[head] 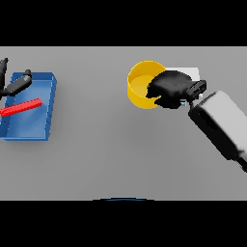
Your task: Pick up the red beaker and tilt it to pour out 1 green nut into yellow bowl. Pick up the yellow bowl and place it on the metallic measuring scale.
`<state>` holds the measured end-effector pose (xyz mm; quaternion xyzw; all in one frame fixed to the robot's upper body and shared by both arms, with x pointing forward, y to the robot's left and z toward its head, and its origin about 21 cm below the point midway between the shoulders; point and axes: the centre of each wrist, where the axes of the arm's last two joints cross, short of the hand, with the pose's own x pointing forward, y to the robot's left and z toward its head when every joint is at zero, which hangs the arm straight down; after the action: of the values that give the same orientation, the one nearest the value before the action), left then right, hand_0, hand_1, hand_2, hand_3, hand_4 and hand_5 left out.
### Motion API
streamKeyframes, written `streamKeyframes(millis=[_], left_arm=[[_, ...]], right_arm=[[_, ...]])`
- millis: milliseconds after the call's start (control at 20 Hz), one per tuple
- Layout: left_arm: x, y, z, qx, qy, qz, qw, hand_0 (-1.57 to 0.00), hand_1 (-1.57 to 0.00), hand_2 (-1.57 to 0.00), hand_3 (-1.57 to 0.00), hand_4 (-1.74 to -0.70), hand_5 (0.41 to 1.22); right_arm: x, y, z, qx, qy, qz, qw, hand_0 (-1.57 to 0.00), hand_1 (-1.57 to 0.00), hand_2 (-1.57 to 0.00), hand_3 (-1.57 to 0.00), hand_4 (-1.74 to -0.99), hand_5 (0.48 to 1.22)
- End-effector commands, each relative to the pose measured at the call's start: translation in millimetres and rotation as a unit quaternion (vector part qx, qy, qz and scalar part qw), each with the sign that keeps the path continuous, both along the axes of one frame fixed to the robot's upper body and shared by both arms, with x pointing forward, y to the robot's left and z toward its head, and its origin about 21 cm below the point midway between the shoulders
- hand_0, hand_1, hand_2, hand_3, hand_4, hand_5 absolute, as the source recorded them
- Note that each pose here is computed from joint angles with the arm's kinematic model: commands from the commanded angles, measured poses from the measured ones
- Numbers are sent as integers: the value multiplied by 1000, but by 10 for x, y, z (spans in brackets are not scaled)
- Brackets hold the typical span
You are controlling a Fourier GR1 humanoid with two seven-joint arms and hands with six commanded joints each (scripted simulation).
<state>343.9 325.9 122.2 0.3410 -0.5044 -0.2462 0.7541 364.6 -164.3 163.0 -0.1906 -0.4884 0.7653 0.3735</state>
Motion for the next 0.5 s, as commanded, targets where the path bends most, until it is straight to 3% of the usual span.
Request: streamKeyframes(millis=[0, 200, 450], left_arm=[[-13, 0, 4, -5, -4, 0, 1000, 1, 1, 1, 1, -811, 741], [-44, -40, 58, 2, 1, 1, 1000, 1, 1, 1, 1, -804, 735], [-61, -62, 64, 2, 12, 19, 1000, 1, 1, 1, 1, -828, 765]], right_arm=[[42, -50, 38, 0, -6, -9, 1000, -1570, -1570, -1567, -1325, -1720, 1221], [232, -266, 10, -3, -31, -64, 997, -1571, -1571, -1570, -1239, -1720, 1221], [425, -601, -72, 11, -17, -118, 993, -1571, -1571, -1571, -1193, -1720, 1221]])
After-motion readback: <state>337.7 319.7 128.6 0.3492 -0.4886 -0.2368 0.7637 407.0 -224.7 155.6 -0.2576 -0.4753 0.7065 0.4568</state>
